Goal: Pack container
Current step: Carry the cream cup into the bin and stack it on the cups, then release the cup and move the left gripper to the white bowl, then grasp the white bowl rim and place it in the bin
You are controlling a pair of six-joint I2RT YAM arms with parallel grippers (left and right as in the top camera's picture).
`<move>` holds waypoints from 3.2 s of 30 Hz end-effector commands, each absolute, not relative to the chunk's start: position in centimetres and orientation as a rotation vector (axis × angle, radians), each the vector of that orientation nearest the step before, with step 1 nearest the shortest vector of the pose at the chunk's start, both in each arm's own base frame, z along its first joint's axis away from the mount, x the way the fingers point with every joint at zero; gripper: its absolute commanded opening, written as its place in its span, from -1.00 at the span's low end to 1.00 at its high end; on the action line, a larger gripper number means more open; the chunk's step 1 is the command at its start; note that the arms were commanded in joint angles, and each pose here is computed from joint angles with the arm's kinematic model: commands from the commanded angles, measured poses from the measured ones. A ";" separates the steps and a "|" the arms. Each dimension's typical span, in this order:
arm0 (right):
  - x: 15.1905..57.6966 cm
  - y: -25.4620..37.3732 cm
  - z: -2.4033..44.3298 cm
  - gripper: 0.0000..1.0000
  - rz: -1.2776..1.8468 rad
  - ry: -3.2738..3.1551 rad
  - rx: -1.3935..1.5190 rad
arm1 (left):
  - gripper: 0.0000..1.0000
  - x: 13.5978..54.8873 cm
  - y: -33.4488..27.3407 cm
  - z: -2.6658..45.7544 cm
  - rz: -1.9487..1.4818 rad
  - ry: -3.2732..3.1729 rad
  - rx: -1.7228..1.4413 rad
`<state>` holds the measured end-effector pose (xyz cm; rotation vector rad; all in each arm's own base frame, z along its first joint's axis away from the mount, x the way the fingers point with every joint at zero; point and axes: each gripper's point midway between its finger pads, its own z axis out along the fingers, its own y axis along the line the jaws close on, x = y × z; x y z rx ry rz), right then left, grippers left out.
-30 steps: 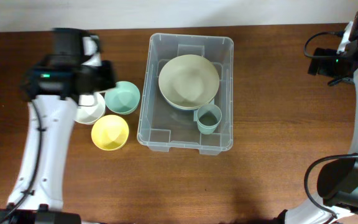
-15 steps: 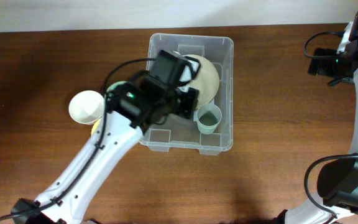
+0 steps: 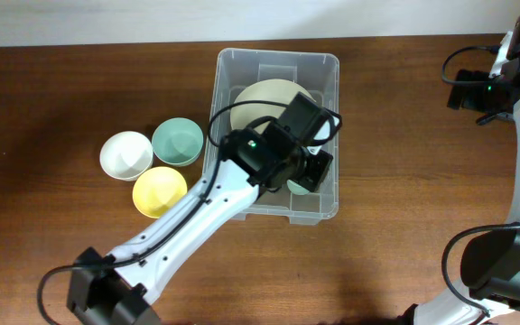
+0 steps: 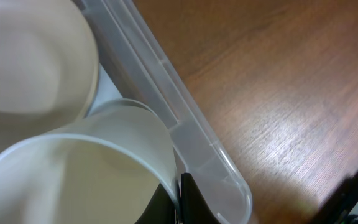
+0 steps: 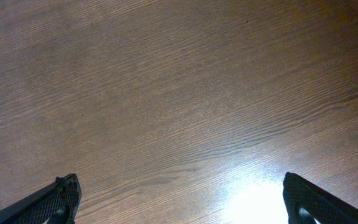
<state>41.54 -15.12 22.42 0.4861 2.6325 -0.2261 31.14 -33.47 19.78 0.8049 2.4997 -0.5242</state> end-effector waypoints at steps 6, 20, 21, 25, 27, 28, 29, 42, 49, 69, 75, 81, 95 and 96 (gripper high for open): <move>41.5 -15.3 23.5 0.98 -0.220 2.601 0.502 | -0.86 31.4 -33.9 19.8 -0.493 2.464 0.848; 41.5 -15.3 23.5 0.98 -0.220 2.601 0.502 | -0.55 34.0 -32.0 20.5 -0.296 2.416 0.750; 41.5 -15.3 23.5 0.97 -0.220 2.601 0.501 | -0.55 35.1 -30.7 21.0 -0.207 2.402 0.702; 41.5 -15.3 23.5 0.98 -0.220 2.601 0.502 | -0.47 39.2 -23.0 25.3 0.068 2.360 0.395; 41.5 -15.3 23.5 0.98 -0.220 2.601 0.501 | -0.42 40.2 -20.0 26.5 0.088 2.366 0.298; 41.5 -15.3 23.5 0.98 -0.220 2.601 0.501 | -0.40 40.6 -18.4 26.9 0.100 2.370 0.246; 41.5 -15.3 23.5 0.98 -0.220 2.601 0.502 | -0.38 41.0 -16.6 27.3 0.112 2.375 0.185; 41.5 -15.3 23.5 0.98 -0.220 2.601 0.501 | 0.61 41.7 1.7 23.4 0.106 2.575 -0.414; 41.5 -15.3 23.5 0.98 -0.220 2.601 0.501 | 0.62 41.1 6.4 17.7 0.037 2.659 -0.635; 41.5 -15.3 23.5 0.98 -0.220 2.601 0.501 | 0.61 41.7 10.0 4.5 -0.040 2.724 -1.004; 41.5 -15.3 23.5 0.98 -0.220 2.601 0.501 | 0.59 41.4 10.0 1.1 -0.037 2.784 -1.038; 41.5 -15.3 23.5 0.98 -0.220 2.601 0.502 | -0.41 41.4 10.1 0.8 -0.035 2.788 -1.042; 41.5 -15.3 23.5 0.98 -0.220 2.601 0.501 | -0.99 40.3 15.2 6.3 -0.043 2.648 -1.173; 41.5 -15.3 23.5 0.98 -0.220 2.601 0.502 | -0.99 40.4 15.2 7.7 -0.063 2.633 -1.130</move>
